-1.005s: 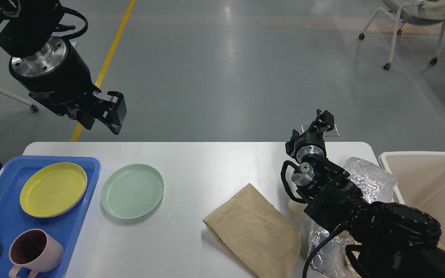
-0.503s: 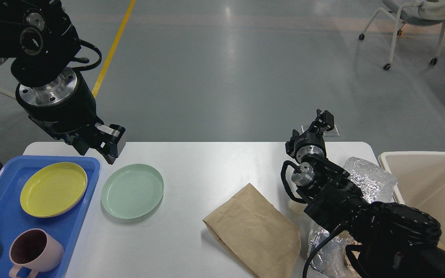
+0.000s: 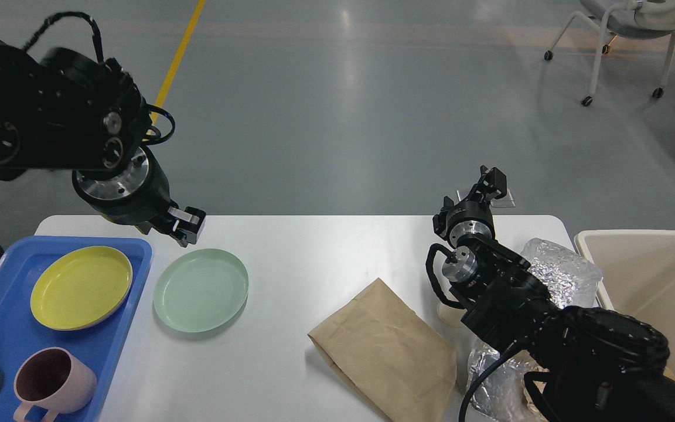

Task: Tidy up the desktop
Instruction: 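Raise the left gripper and move it toward the pale green plate, then grasp the rim of the pale green plate with the left gripper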

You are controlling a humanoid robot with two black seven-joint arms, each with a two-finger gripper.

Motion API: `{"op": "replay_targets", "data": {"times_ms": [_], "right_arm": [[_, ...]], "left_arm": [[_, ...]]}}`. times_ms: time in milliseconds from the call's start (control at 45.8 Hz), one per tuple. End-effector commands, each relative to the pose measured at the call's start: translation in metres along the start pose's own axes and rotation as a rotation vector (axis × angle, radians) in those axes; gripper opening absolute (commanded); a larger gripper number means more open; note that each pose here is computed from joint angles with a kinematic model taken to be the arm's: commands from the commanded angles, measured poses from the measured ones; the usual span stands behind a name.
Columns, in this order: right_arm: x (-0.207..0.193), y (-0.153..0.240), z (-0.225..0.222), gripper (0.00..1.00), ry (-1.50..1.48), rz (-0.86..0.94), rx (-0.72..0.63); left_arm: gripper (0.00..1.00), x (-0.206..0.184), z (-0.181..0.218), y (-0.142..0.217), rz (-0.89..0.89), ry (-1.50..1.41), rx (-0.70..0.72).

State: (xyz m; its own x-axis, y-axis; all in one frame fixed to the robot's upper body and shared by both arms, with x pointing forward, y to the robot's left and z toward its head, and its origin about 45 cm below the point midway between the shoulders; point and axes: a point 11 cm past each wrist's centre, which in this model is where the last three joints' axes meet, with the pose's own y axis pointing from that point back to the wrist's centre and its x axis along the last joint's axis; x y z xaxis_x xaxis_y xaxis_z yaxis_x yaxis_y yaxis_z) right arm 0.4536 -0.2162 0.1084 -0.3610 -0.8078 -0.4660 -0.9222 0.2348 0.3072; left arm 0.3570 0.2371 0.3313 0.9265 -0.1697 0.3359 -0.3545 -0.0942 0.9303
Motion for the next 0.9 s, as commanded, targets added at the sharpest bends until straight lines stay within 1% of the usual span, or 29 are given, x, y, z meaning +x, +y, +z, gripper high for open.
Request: {"op": "replay_targets", "data": {"times_ms": [0, 219, 393, 481, 524, 721, 874], "right_arm": [[0.000, 0.000, 0.000, 1.00, 0.000, 0.000, 0.000], [0.000, 0.000, 0.000, 1.00, 0.000, 0.000, 0.000], [0.000, 0.000, 0.000, 1.00, 0.000, 0.000, 0.000], [0.000, 0.000, 0.000, 1.00, 0.000, 0.000, 0.000], [0.000, 0.000, 0.000, 1.00, 0.000, 0.000, 0.000], [0.000, 0.000, 0.000, 1.00, 0.000, 0.000, 0.000], [0.000, 0.000, 0.000, 1.00, 0.000, 0.000, 0.000]], "left_arm": [[0.56, -0.004, -0.001, -0.041, 0.087, 0.017, 0.008], [0.56, -0.031, -0.005, -0.098, 0.067, 0.048, 0.014], [0.56, -0.039, -0.013, -0.136, 0.081, 0.089, 0.020], [0.56, -0.045, -0.009, -0.152, 0.077, 0.115, 0.000], [0.57, -0.056, -0.005, -0.164, 0.053, 0.130, -0.015], [0.58, -0.075, -0.016, -0.173, 0.007, 0.152, 0.001], [0.58, -0.096, -0.036, -0.181, -0.044, 0.216, 0.013]]}}
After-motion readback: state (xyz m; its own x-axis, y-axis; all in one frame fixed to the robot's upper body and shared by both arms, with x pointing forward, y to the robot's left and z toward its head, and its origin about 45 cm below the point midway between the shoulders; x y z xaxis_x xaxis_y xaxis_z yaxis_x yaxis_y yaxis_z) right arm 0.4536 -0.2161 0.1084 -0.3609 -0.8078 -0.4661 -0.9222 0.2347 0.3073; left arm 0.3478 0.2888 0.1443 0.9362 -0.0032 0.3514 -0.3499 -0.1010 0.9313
